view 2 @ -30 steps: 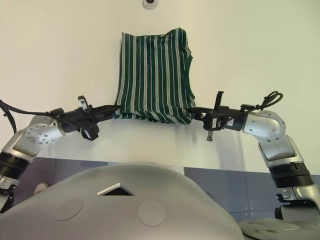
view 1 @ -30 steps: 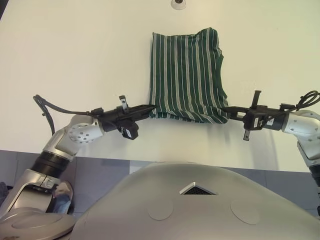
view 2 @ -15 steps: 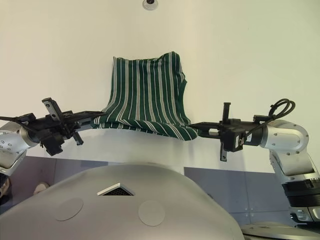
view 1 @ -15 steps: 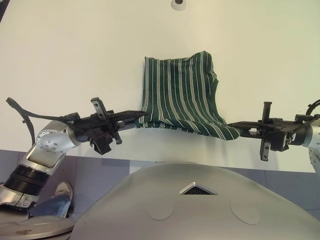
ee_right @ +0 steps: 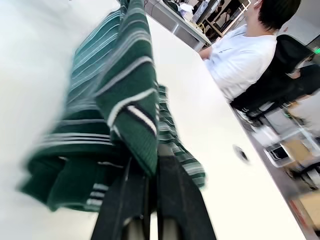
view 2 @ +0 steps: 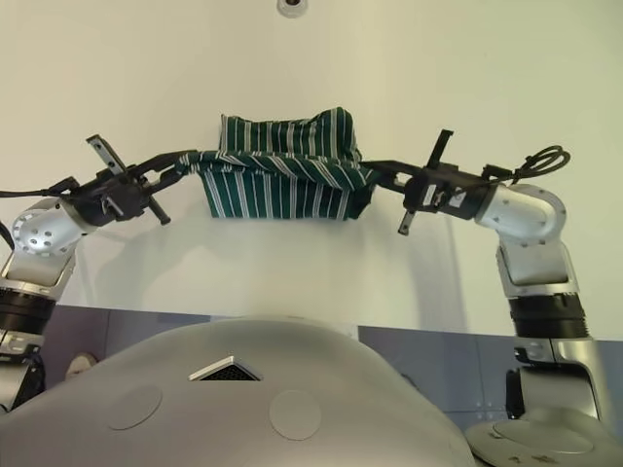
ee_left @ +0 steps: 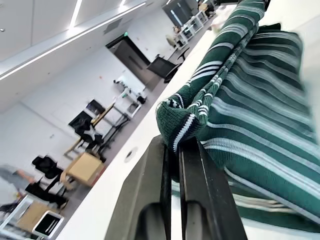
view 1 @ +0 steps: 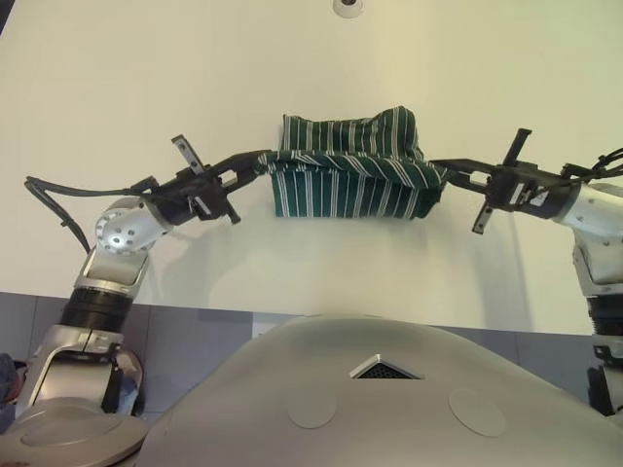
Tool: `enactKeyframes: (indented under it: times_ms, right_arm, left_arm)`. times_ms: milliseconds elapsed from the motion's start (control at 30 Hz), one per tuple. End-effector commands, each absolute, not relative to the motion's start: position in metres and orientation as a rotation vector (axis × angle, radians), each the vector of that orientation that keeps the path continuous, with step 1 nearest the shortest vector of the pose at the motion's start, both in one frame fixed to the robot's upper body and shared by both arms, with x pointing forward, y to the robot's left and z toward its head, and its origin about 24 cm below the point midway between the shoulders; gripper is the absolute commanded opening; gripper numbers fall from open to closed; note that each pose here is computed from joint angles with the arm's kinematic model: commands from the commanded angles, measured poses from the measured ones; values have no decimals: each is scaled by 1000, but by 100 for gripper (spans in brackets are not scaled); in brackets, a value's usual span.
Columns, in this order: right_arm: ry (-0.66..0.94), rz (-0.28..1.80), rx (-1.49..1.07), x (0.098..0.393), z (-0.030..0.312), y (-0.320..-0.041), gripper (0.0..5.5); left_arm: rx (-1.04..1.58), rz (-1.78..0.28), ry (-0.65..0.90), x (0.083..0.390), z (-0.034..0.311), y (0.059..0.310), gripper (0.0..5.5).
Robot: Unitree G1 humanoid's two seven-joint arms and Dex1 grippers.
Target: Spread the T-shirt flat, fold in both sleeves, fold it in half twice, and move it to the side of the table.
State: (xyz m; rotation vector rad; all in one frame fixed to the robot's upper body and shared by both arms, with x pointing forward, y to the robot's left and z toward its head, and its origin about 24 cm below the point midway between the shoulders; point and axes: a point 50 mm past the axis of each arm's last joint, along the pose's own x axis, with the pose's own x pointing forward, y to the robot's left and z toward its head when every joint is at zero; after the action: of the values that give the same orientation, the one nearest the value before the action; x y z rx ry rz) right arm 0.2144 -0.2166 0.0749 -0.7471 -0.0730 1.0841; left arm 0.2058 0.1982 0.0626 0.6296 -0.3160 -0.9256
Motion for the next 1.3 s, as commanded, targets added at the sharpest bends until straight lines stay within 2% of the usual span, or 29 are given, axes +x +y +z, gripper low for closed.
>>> enactKeyframes:
  times_ms: [33,167,367,433,467,667,900,1067,1300]
  right_arm:
    - [-53,982,-828,237,62,-212,0]
    - [-8,960,-867,248,40,-204,0]
    - [71,998,-881,245,15,-201,0]
    - [87,1003,-879,243,11,-203,56]
    - [95,1002,-874,243,10,-204,69]
    - [82,885,-777,253,15,-210,166]
    - [144,682,-421,268,11,-214,305]
    - [162,683,-190,271,14,-215,391]
    - [195,735,12,269,16,-219,511]
  left_arm:
    - [724,-788,-233,232,48,206,3]
    - [800,-774,-80,249,9,195,3]
    - [802,-813,4,250,-17,186,3]
    - [780,-844,6,247,-19,183,3]
    - [763,-855,12,246,-21,182,36]
    - [665,-890,30,245,-23,177,138]
    - [439,-765,142,268,-17,183,274]
    - [217,-651,229,289,-10,187,349]
    - [3,-615,297,295,-8,187,458]
